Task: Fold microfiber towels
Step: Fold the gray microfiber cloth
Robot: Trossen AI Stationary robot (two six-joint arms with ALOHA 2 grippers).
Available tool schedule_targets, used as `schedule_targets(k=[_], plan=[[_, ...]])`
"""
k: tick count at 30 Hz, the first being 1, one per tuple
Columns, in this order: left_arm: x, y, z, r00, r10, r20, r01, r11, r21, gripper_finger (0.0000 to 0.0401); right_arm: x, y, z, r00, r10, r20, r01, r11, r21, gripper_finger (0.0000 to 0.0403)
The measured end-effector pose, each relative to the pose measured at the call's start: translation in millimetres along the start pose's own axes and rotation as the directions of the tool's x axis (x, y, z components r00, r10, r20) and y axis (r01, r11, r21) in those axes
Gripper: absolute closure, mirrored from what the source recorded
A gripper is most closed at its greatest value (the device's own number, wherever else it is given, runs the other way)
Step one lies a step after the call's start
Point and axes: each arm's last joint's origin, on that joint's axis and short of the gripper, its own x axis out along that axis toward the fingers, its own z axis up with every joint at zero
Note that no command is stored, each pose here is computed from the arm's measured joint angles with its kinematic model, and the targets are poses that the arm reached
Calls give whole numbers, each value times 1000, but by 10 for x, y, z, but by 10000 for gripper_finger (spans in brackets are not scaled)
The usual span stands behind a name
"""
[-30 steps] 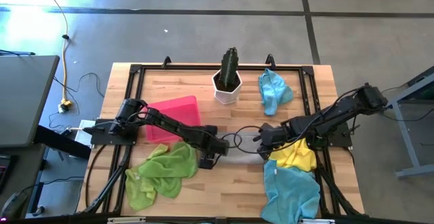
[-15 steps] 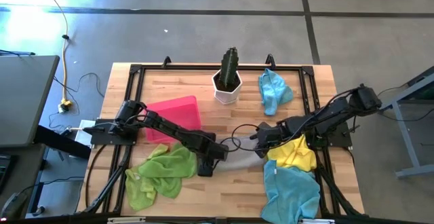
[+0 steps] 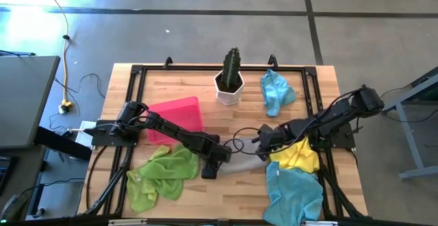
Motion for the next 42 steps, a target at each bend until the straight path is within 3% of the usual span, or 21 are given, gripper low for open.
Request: schedule_targets(k=[6, 10, 19, 32, 42], plan=[[0, 1, 2, 1000, 3, 3, -3, 1000, -15, 279, 4, 14, -32, 1000, -14, 17, 14, 1000, -12, 293], [-3, 1, 5, 1000, 7, 3, -7, 1000, -16, 279, 4, 20, -36, 998, -37, 60, 34, 998, 45, 326], [-113, -73, 73, 995, 99, -1, -99, 995, 19, 279, 2, 70, 3, 983, -33, 181, 12, 994, 112, 395], [-310, -432, -28, 972, 224, -76, -212, 968, 135, 279, -26, 55, 54, 992, -48, 114, 37, 995, 97, 402], [-324, -597, -87, 964, 259, -53, -256, 965, 53, 279, -411, 206, 236, 952, -305, 23, 305, 952, -26, 402]])
